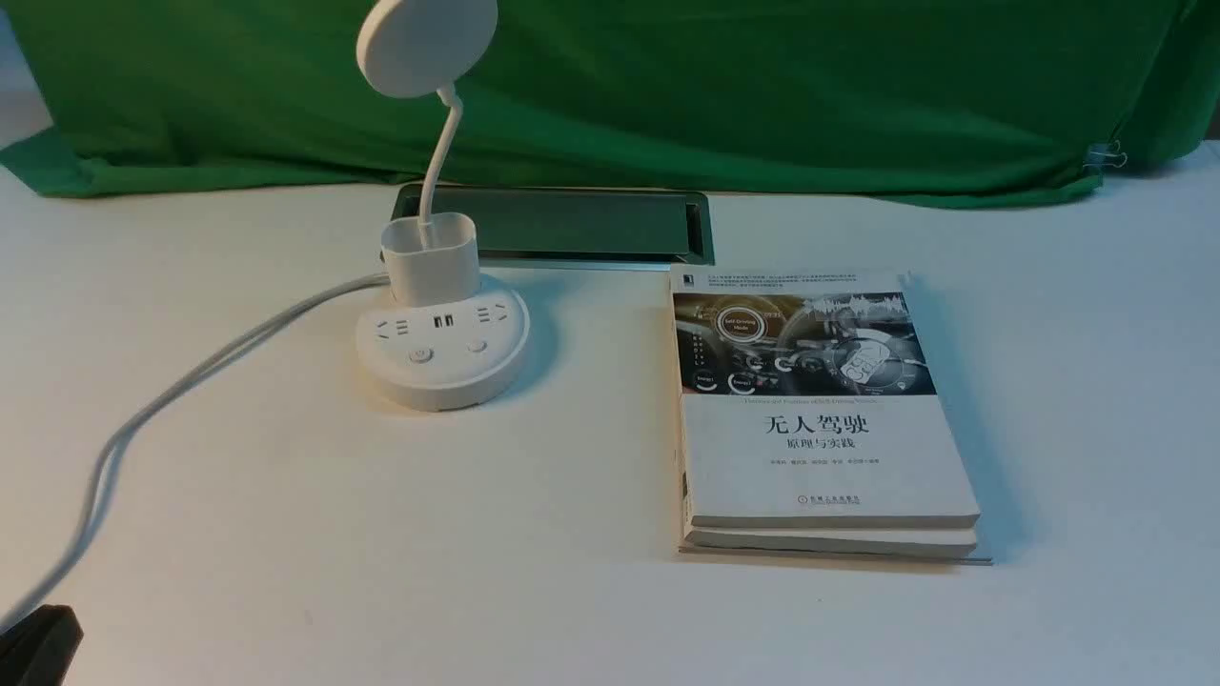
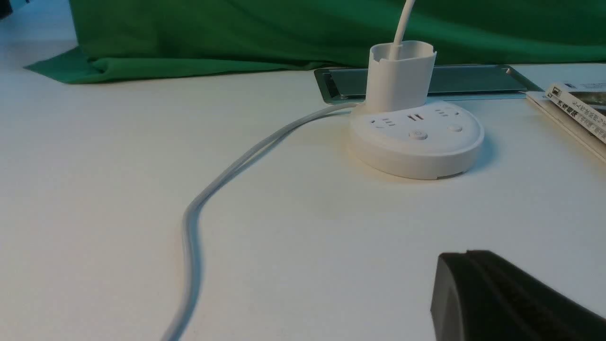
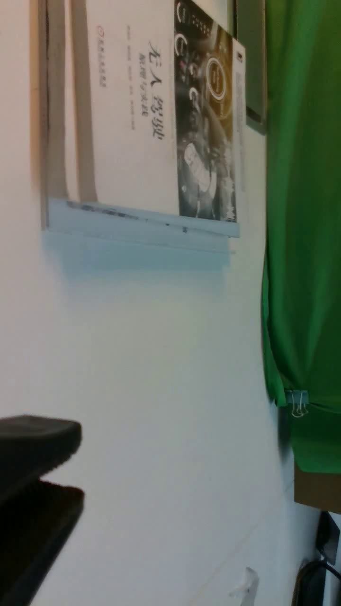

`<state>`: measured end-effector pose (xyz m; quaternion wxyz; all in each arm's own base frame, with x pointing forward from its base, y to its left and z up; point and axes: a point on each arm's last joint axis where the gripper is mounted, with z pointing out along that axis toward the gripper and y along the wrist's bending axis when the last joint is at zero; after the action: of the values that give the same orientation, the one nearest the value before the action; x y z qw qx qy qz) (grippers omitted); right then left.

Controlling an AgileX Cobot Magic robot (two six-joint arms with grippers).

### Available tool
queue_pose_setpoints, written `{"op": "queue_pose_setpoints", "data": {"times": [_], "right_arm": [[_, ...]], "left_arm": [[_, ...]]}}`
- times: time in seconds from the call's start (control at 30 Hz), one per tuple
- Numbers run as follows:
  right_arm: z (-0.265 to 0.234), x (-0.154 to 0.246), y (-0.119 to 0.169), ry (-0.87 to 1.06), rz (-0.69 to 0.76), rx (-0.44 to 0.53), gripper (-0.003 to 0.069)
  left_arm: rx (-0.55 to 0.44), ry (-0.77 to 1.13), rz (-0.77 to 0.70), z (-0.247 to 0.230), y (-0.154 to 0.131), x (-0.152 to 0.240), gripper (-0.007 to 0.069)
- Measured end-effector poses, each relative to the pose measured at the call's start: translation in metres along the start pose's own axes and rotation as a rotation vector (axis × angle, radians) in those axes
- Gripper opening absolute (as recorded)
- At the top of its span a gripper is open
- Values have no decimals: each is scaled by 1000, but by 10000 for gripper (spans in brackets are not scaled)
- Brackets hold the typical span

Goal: Turn on the desk lamp on the white desktop with your hand.
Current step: 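Press the power button on the lamp base to turn the lamp on with the left gripper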

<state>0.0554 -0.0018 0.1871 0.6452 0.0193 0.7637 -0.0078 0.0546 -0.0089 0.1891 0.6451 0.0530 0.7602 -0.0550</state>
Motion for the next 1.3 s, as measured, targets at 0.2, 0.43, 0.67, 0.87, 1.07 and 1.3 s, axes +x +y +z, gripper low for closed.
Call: {"op": "queue_pose_setpoints", "data": {"times": [0.2,0.43,0.67,0.87,1.07,1.3], "right_arm": [[0,0,0,0,0,0,203],[0,0,0,0,0,0,225],[0,0,0,0,0,0,235],[0,0,0,0,0,0,237],[0,0,0,0,0,0,237],[0,0,0,0,0,0,238]], "left_arm": [[0,0,1,0,0,0,1],[0,0,1,0,0,0,1],[0,0,1,0,0,0,1],[0,0,1,0,0,0,1],[-1,-25,1,0,0,-2,1],[-11,-453,1,-9,1,-40,1]]}}
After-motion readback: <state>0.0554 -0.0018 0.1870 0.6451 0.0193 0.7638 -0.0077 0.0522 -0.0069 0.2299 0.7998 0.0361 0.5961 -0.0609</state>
